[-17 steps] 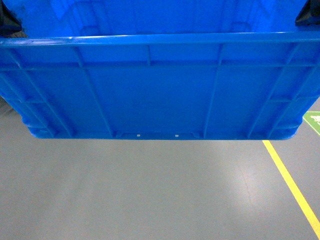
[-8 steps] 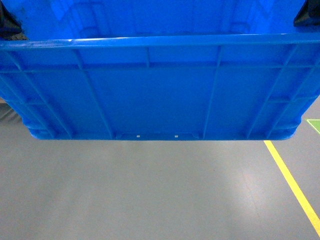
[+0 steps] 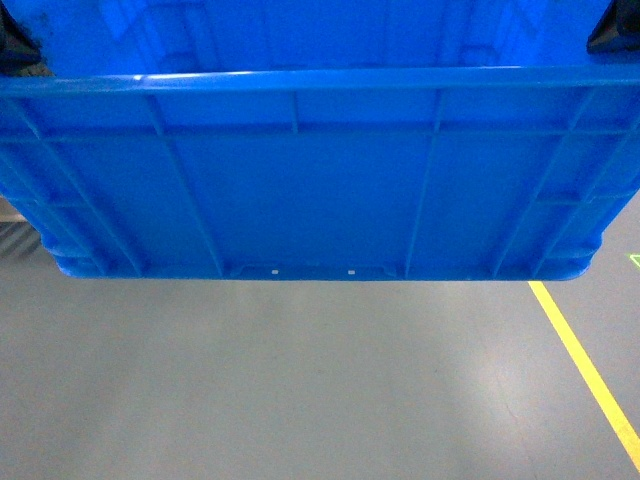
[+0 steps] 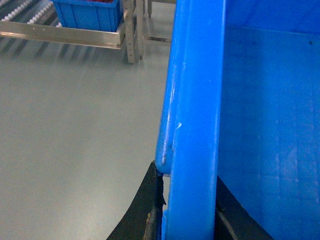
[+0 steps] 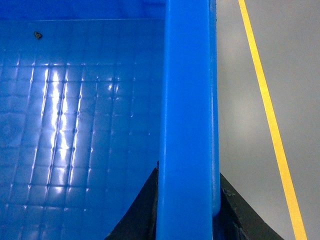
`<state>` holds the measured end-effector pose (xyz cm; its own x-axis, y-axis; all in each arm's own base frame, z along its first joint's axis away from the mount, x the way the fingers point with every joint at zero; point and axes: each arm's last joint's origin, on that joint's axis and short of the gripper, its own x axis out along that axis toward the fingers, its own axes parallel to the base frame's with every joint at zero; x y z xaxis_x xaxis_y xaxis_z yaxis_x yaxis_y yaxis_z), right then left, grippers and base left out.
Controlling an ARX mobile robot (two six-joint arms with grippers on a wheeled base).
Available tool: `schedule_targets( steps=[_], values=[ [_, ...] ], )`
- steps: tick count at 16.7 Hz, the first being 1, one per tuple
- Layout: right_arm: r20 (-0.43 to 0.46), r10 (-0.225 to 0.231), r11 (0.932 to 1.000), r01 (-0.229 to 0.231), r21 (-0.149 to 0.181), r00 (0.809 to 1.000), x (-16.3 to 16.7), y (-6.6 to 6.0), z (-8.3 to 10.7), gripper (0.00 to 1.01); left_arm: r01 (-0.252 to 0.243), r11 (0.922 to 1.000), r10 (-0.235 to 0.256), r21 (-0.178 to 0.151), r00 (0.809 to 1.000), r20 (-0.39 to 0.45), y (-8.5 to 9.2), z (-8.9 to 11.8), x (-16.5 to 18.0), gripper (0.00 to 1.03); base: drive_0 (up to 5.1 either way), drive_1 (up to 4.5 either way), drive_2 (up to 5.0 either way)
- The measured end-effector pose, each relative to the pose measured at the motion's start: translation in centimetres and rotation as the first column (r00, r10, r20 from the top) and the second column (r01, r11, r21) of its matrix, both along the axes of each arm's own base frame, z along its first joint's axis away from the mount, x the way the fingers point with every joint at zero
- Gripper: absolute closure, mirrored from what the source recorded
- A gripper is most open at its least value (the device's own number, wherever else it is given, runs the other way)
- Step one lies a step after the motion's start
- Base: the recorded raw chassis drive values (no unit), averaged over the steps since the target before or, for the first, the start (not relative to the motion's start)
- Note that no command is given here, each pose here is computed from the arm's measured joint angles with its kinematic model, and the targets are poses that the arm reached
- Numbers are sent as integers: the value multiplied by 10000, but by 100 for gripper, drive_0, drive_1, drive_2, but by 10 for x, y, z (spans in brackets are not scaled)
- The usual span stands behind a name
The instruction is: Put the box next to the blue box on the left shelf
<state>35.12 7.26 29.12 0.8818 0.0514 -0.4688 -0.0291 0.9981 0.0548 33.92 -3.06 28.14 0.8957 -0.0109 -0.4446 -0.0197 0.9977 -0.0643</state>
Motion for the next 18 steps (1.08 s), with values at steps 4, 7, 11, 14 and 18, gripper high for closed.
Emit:
schedule_targets(
  steps=[4, 7, 11, 14, 18],
  values=[
    [-5, -2, 10000, 2, 11, 10000, 0, 0, 0, 79, 2, 10000, -2, 3, 10000, 8, 0, 0, 0, 90, -3, 427, -434],
    [26, -2, 10000, 2, 9, 10000, 0, 0, 0, 79, 3, 10000, -3, -4, 10000, 19, 0, 1, 0, 90, 6, 436, -424],
    [18, -2, 10000, 2, 16, 10000, 0, 0, 0, 79, 2, 10000, -2, -1, 10000, 49, 0, 1, 0, 90, 5, 436, -425],
    [-23, -5, 10000, 5, 5, 10000, 0, 0, 0, 79, 5, 10000, -5, -1, 10000, 26, 0, 1, 0, 90, 1, 431, -429],
    [-31, -4, 10000, 4, 9, 10000, 0, 0, 0, 79, 5, 10000, -5, -1, 10000, 30, 0, 1, 0, 90, 4, 435, -426]
  ],
)
